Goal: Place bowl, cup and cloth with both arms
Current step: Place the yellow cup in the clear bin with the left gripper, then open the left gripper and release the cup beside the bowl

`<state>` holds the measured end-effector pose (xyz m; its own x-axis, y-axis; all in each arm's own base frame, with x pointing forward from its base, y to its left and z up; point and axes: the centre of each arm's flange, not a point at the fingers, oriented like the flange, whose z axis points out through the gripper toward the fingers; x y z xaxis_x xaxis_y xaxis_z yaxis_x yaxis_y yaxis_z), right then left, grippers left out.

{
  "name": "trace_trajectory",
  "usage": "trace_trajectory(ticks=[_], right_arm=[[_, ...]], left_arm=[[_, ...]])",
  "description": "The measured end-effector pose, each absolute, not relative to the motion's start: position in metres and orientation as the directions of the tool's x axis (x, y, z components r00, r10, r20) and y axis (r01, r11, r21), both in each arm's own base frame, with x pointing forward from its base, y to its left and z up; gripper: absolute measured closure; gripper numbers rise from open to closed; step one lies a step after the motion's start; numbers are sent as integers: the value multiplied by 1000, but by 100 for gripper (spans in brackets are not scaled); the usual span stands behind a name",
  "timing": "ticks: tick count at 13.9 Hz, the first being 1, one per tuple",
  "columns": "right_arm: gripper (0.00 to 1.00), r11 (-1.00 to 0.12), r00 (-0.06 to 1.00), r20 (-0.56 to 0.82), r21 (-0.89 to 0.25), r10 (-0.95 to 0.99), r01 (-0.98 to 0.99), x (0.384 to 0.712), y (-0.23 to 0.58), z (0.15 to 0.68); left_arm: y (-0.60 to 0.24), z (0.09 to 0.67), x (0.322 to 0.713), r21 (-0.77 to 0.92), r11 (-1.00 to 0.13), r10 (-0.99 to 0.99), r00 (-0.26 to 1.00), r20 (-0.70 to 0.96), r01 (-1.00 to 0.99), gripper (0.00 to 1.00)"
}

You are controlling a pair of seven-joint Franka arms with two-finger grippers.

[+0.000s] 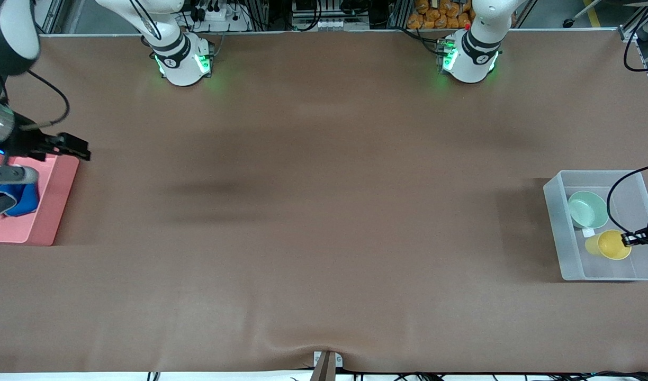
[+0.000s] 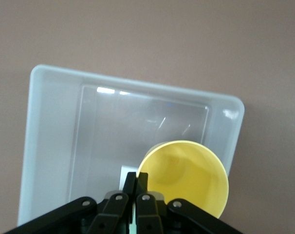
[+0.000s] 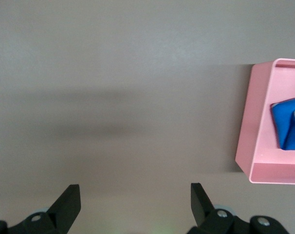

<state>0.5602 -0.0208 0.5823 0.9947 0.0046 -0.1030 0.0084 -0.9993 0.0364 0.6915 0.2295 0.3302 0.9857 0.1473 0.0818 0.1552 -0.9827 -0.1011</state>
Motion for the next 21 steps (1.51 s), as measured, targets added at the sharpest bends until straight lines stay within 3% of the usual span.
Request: trace_trajectory(ticks=[3,7,8,17,21], right_arm=[[0,-999,998,-60,40,-36,-34,539,-40,616],[0,-984,979,-103,7,-177,-177,521,-43,638],[0,-980,975,-106,-21,-194,-197,520,-41,642],[0,-983,982,-89,-63,-166,-172,516,-51,660],[0,-984,984,-73,-64,-161,-166,516,-48,669]], left_arm=[[231,303,697,-85,-985,139,984,108,148,97],[239,277,695,-90,-985,136,985,102,146,96],[240,271,695,-99,-986,127,987,95,136,93],[248,287,698,-138,-982,110,985,132,129,1],[253,322,695,-167,-976,118,983,144,142,0]])
